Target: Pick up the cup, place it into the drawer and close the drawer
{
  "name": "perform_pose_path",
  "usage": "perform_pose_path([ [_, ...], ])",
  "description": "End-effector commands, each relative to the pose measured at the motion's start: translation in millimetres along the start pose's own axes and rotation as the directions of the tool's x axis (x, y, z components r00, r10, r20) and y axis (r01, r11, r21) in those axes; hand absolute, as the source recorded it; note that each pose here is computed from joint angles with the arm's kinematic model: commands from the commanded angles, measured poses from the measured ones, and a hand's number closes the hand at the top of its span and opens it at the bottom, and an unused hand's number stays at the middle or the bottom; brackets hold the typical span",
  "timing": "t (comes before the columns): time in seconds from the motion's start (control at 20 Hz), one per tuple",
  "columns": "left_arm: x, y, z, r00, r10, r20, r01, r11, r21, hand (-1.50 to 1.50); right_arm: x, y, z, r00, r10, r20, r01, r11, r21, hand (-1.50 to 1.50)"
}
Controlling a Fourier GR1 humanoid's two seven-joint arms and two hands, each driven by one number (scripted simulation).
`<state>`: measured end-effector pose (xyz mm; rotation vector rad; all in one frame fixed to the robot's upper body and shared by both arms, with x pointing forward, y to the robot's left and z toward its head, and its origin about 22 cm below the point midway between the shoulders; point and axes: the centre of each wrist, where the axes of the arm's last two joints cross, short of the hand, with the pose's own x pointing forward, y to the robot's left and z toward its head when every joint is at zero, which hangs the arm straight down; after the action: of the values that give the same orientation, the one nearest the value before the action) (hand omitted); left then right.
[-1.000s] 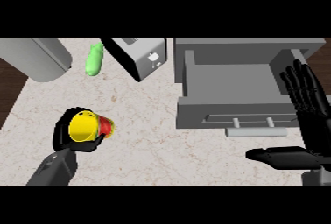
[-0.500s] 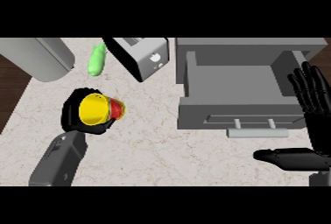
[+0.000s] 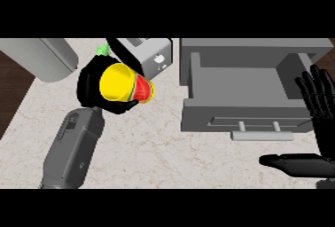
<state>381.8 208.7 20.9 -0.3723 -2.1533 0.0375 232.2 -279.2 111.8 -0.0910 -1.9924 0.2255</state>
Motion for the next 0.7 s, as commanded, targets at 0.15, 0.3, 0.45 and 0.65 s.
perform_pose_path([
  [0.15, 42, -73, -63, 0.999, -0.042, 0.000, 0.042, 0.994, -0.100, 1.50, 1, -7, -2, 1.000, 0.006, -0.002, -0.006, 1.000, -0.007, -1.50],
  [0.3, 47, -101, -76, 0.997, -0.074, -0.002, 0.073, 0.992, -0.105, 1.50, -1, -17, 11, 1.000, 0.005, 0.003, -0.005, 1.000, 0.010, -1.50],
  [0.45, 61, -124, -111, 0.994, -0.107, -0.004, 0.106, 0.987, -0.125, 1.50, 1, -7, -12, 1.000, 0.002, 0.020, -0.002, 1.000, 0.000, -1.50],
  [0.65, 53, -141, -120, 0.990, -0.117, -0.073, 0.108, 0.987, -0.119, 1.50, -8, -3, -4, 1.000, -0.004, 0.011, 0.004, 1.000, -0.001, -1.50],
])
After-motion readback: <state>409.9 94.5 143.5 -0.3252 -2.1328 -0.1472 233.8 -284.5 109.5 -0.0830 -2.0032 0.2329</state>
